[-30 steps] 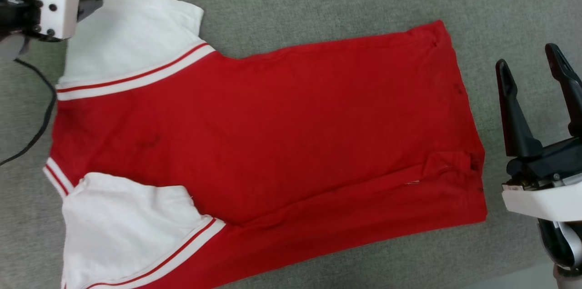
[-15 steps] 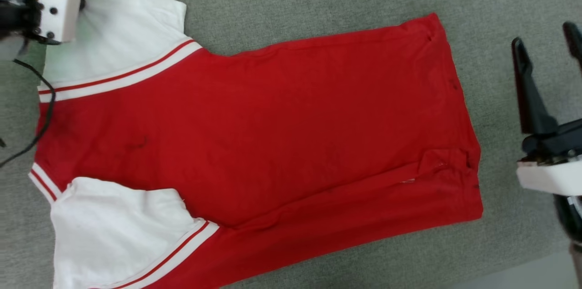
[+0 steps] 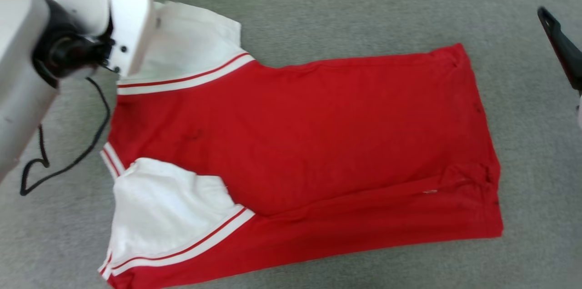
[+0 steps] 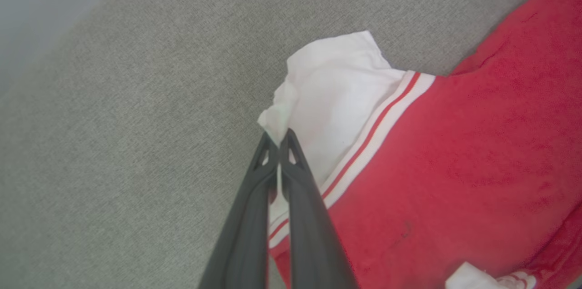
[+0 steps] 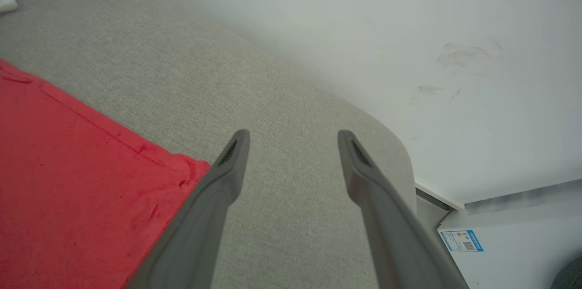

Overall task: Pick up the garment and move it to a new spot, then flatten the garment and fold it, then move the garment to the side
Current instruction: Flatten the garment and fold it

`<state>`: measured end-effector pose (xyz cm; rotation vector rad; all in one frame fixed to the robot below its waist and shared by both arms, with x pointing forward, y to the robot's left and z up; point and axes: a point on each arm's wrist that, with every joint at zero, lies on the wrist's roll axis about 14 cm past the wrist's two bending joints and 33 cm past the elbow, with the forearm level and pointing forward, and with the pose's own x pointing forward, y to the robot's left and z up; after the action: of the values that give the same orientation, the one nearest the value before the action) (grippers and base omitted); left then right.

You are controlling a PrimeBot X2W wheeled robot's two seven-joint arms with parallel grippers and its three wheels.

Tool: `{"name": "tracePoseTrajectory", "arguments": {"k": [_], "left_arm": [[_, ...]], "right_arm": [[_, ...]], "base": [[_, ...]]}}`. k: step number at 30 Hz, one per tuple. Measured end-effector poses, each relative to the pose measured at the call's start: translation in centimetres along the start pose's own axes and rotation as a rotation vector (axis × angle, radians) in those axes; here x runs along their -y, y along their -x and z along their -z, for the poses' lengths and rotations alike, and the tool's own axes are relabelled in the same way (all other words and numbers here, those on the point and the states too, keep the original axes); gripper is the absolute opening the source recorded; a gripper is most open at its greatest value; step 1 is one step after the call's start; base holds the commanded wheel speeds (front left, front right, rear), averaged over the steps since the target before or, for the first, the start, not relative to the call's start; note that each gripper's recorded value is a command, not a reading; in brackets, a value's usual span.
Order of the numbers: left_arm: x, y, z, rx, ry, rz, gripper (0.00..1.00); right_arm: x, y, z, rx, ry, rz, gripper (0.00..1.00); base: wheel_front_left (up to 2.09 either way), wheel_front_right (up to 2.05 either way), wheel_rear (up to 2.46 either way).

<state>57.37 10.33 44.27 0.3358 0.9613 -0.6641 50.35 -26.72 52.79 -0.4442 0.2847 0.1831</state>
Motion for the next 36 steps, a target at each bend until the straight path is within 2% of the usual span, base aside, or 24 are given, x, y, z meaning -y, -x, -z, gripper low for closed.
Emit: {"name": "tracePoseTrajectory", "arguments": {"k": [6, 13, 23, 26, 27, 28, 29, 36], "left_arm": [[1.0, 1.9, 0.3, 0.035, -0.025, 0.006, 0.0], [1.3, 2.4, 0.8, 0.057, -0.033, 0.014, 0.0], [0.4, 1.5, 1.9, 0.069, 0.006, 0.017, 0.0], [0.4, 1.3, 2.2, 0.071, 0.012, 0.019, 0.0], [0.4, 1.3, 2.2, 0.072, 0.012, 0.019, 0.0], [0.5, 1.3, 2.2, 0.07, 0.011, 0.02, 0.0], [0.6, 1.3, 2.4, 0.068, 0.01, 0.022, 0.0], [1.3, 3.1, 2.0, 0.12, 0.021, 0.017, 0.0]], "right_arm": [[-2.4, -0.9, 3.9, -0.361, -0.028, -0.188, 1.0], [-5.0, -2.1, 6.5, -0.655, -0.069, -0.338, 1.0], [-9.9, -4.7, 11.9, -0.845, -0.084, -0.45, 1.0], [-10.9, -4.9, 12.8, -0.862, -0.079, -0.474, 1.0], [-11.1, -5.0, 12.9, -0.861, -0.089, -0.479, 0.82], [-11.2, -5.0, 12.9, -0.854, -0.087, -0.48, 0.14], [-11.1, -5.1, 12.8, -0.844, -0.095, -0.476, 0.0], [-10.4, -5.5, 9.9, -0.671, -0.128, -0.443, 0.0]], "base": [[0.0, 0.0, 0.0], [0.0, 0.0, 0.0], [0.0, 0.0, 0.0], [0.0, 0.0, 0.0], [0.0, 0.0, 0.0], [0.0, 0.0, 0.0], [0.0, 0.0, 0.0], [0.0, 0.0, 0.0]]}}
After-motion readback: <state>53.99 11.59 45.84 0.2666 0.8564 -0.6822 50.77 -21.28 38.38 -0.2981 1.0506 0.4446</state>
